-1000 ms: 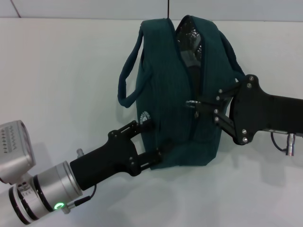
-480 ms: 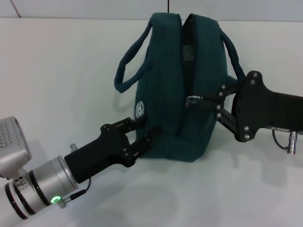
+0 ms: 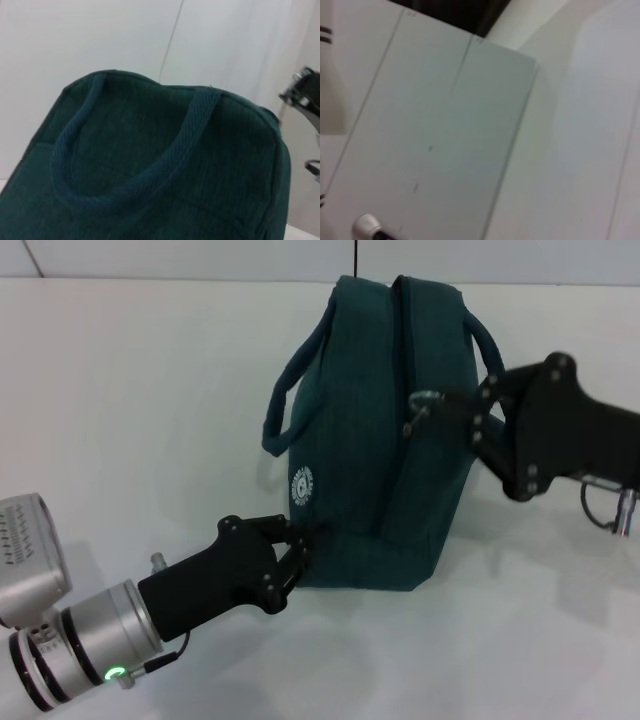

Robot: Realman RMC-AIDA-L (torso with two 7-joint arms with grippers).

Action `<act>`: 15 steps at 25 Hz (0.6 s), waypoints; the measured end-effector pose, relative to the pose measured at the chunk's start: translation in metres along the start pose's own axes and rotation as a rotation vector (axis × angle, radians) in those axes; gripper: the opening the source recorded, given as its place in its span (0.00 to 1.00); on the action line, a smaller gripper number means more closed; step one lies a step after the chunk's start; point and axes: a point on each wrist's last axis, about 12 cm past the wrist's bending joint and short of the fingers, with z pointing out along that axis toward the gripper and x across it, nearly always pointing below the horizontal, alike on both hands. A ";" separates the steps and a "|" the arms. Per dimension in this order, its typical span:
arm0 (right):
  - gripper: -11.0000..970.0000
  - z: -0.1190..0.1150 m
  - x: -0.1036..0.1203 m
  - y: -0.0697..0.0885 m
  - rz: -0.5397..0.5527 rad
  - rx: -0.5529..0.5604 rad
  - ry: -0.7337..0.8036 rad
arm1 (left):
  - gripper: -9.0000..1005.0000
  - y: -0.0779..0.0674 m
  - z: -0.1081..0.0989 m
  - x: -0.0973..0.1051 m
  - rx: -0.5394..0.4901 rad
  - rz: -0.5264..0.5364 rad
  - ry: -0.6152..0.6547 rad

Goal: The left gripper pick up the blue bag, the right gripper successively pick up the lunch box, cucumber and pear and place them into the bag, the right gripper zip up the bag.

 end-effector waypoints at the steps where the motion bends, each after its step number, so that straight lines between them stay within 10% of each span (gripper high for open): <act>1: 0.03 0.000 0.000 -0.001 0.001 0.012 -0.003 | 0.13 0.001 -0.001 -0.001 0.007 -0.001 0.004; 15: 0.03 -0.019 0.003 -0.012 -0.046 0.286 -0.035 | 0.08 0.006 -0.032 -0.010 0.015 -0.012 -0.014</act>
